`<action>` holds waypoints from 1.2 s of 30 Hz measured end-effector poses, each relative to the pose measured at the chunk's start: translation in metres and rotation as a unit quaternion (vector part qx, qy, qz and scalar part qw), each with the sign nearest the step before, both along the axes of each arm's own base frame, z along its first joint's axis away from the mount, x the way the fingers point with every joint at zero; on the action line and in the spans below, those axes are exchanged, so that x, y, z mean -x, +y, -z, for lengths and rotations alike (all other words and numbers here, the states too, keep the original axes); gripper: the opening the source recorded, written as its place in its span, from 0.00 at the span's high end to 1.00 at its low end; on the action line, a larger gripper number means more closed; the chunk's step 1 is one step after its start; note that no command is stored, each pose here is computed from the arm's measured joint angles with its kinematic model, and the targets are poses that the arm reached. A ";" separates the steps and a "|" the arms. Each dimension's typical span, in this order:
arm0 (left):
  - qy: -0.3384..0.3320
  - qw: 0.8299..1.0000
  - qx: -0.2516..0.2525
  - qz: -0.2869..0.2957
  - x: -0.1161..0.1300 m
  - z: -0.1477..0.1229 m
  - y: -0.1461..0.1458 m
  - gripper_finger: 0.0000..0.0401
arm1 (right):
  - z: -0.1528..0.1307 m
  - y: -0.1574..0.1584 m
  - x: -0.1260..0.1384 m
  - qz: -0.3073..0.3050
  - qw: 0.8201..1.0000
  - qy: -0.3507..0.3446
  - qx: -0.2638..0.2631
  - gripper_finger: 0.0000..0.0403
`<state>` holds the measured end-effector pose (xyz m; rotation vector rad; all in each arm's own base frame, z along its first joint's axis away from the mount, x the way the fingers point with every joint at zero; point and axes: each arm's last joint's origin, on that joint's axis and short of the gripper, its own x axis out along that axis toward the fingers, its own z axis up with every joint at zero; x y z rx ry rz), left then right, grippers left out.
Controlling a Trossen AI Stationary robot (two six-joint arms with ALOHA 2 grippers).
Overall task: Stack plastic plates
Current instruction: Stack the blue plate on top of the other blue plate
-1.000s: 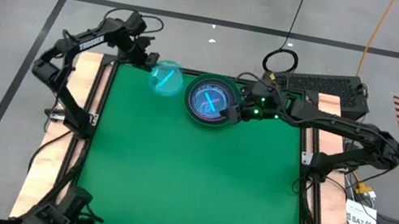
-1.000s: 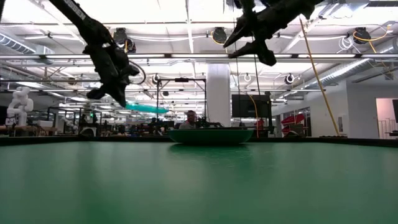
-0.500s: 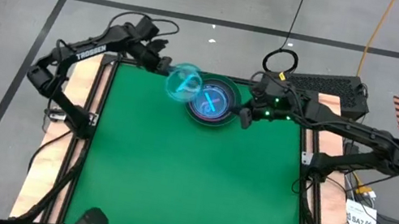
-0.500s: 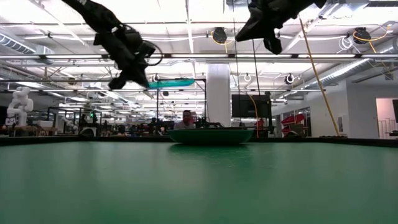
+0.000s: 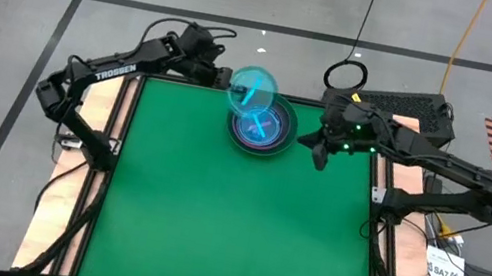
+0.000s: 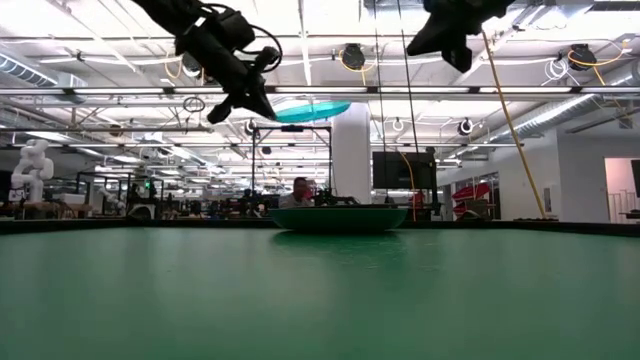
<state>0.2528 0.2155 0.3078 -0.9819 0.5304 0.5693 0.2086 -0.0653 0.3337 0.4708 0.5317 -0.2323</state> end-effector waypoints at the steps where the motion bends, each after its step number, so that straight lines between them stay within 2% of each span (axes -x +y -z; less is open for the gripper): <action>1: -0.005 1.000 0.006 -0.006 -0.001 0.000 0.000 0.99 | -0.001 0.001 0.003 -0.004 1.000 0.001 0.006 1.00; 7: 0.029 0.997 0.059 -0.035 -0.012 0.024 0.006 0.99 | -0.005 0.005 0.015 -0.022 0.999 0.008 0.033 1.00; 26: 0.071 0.994 0.077 -0.022 -0.064 0.098 0.013 0.96 | -0.003 0.009 0.025 -0.025 0.999 0.035 0.026 1.00; 33: 0.094 0.991 0.083 -0.038 -0.069 0.107 0.009 0.95 | -0.003 0.009 0.025 -0.025 0.999 0.035 0.026 1.00; 36: 0.097 0.992 0.075 -0.042 -0.070 0.107 0.007 0.90 | -0.003 0.009 0.025 -0.026 0.999 0.036 0.027 1.00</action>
